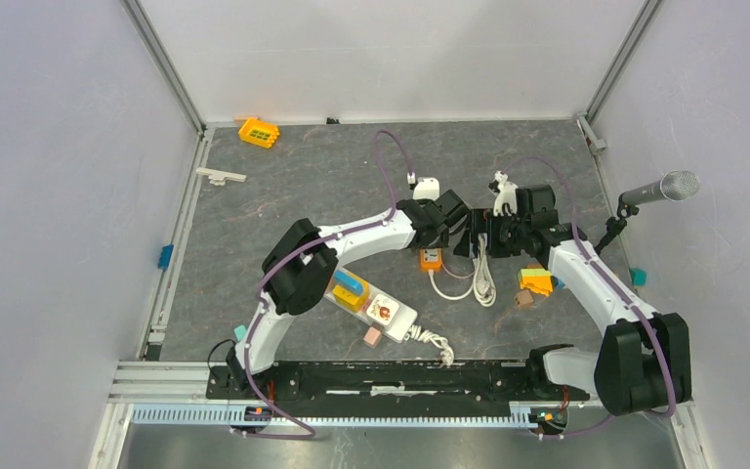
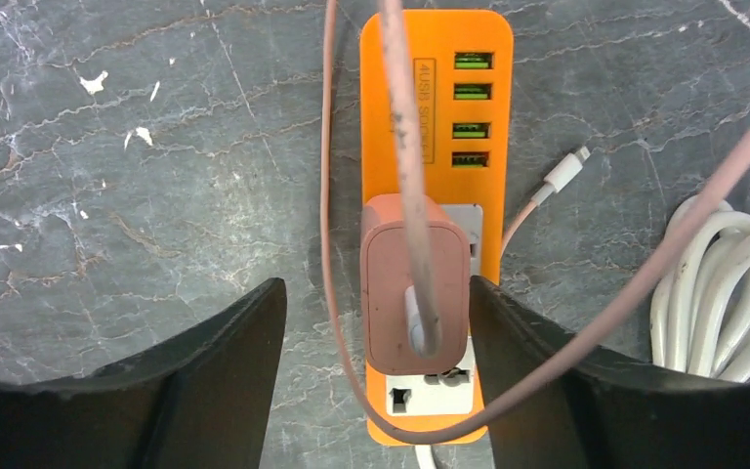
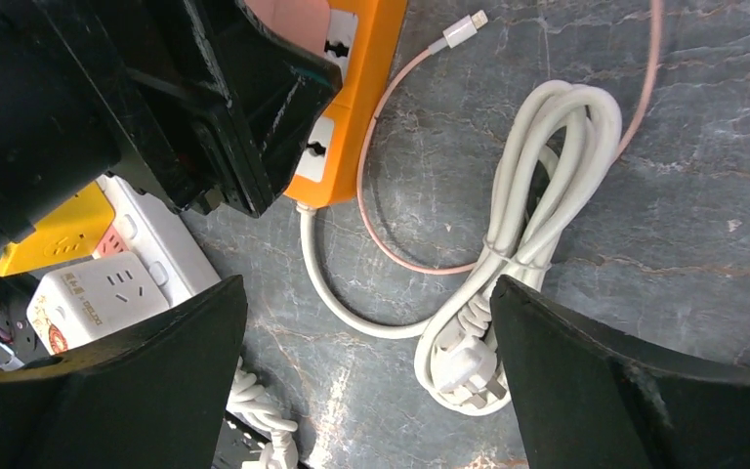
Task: Insert the plug
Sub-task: Insert the plug into the socket, then move the socket to the center of the board.
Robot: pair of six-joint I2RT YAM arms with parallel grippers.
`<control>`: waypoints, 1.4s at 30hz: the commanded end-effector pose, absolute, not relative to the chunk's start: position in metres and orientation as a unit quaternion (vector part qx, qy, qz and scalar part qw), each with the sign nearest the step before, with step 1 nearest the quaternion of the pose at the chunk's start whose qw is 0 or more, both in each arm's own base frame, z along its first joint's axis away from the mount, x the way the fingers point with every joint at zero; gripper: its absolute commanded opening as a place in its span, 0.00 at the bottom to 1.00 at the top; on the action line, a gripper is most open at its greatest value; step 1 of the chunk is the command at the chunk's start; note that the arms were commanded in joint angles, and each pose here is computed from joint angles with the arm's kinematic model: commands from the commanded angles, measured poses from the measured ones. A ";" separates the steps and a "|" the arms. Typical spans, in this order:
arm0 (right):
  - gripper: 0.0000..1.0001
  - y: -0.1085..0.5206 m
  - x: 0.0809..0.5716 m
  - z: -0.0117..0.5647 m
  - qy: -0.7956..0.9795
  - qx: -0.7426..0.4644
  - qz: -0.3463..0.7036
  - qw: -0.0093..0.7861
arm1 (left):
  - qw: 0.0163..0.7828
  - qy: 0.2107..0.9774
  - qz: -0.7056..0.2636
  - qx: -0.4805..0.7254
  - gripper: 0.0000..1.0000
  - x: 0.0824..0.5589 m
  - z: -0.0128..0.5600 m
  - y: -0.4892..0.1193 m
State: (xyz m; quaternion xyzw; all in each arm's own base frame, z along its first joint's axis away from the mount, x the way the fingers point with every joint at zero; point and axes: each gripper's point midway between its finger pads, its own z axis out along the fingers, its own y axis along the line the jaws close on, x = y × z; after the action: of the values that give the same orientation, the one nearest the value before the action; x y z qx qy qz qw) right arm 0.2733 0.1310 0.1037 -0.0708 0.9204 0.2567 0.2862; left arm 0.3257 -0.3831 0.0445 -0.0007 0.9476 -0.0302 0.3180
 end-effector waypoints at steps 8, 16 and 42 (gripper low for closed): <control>0.98 0.123 0.301 0.153 0.906 -0.073 0.235 0.345 | 0.284 0.956 -0.045 0.051 0.96 0.287 0.073 -0.376; 0.98 0.101 0.302 0.142 0.923 -0.037 0.179 0.340 | 0.374 0.919 -0.119 0.031 1.00 0.302 0.142 -0.366; 0.98 0.055 0.300 0.115 0.940 0.098 0.072 0.319 | 0.347 0.900 -0.252 -0.084 1.00 0.346 0.162 -0.243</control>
State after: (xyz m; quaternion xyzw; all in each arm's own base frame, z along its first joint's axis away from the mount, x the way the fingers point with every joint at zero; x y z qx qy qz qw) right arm 0.2950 0.0577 0.1128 0.0801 0.9455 0.0743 0.3069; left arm 0.3449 -0.2489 0.1421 -0.0800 0.9126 -0.2012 0.3469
